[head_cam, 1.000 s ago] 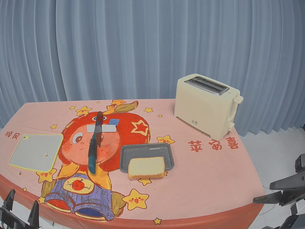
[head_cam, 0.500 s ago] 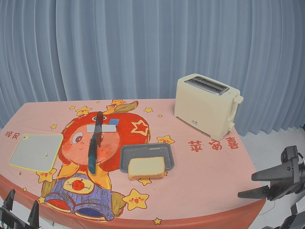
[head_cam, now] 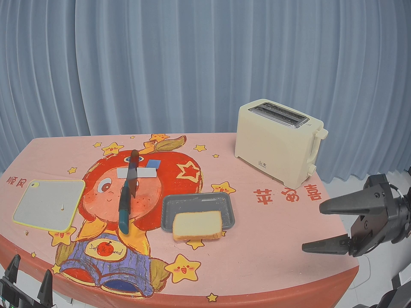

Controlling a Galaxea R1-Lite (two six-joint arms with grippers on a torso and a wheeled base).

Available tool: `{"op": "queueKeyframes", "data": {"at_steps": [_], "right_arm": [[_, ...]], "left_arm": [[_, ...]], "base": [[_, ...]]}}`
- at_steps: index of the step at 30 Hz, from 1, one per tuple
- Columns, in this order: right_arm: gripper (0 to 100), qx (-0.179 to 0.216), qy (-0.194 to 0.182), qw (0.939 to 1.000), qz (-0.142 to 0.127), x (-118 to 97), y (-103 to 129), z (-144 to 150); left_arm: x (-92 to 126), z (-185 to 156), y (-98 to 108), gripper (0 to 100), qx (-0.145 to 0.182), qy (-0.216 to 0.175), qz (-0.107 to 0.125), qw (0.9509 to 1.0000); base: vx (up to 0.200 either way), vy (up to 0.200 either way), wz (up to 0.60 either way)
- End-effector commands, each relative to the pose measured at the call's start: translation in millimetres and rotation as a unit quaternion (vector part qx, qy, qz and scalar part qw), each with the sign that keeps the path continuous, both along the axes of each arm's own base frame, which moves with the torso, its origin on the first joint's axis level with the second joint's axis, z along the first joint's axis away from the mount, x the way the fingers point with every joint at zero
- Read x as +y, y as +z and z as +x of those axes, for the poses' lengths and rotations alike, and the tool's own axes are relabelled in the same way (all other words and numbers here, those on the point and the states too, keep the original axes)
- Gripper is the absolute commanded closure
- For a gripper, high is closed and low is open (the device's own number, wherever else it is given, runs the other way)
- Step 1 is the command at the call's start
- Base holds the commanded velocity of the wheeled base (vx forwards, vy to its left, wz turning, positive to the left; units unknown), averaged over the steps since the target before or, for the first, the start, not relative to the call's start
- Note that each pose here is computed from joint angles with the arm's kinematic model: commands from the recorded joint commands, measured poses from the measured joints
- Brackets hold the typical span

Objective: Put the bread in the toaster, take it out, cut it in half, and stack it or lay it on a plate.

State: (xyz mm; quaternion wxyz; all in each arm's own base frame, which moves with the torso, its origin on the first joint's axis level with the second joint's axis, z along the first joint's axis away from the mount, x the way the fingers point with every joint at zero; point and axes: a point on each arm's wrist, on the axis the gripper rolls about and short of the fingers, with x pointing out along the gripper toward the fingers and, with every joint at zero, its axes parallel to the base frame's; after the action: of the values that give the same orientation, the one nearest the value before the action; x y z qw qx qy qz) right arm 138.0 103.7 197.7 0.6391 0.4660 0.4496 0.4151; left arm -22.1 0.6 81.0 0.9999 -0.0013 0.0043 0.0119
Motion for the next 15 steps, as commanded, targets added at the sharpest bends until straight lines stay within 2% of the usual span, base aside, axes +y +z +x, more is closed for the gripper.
{"op": "queueKeyframes", "data": {"at_steps": [1,10,15], "right_arm": [[0,-0.003,0.027,0.9996,0.007,13.6,11.4,2.3],[0,-0.024,0.063,0.9973,0.029,31.7,38.0,4.5],[0,-0.005,0.086,0.9959,0.026,39.1,32.8,-2.5]], "left_arm": [[0.0,1.3,-4.9,0,0.009,0.000,0.000,1.0000],[0.0,1.3,-4.9,0,0.009,0.000,0.000,1.0000],[0.0,1.3,-4.9,0,0.009,0.000,0.000,1.0000]], "base": [[0.000,0.000,0.00],[0.000,0.000,0.00],[0.000,0.000,0.00]]}}
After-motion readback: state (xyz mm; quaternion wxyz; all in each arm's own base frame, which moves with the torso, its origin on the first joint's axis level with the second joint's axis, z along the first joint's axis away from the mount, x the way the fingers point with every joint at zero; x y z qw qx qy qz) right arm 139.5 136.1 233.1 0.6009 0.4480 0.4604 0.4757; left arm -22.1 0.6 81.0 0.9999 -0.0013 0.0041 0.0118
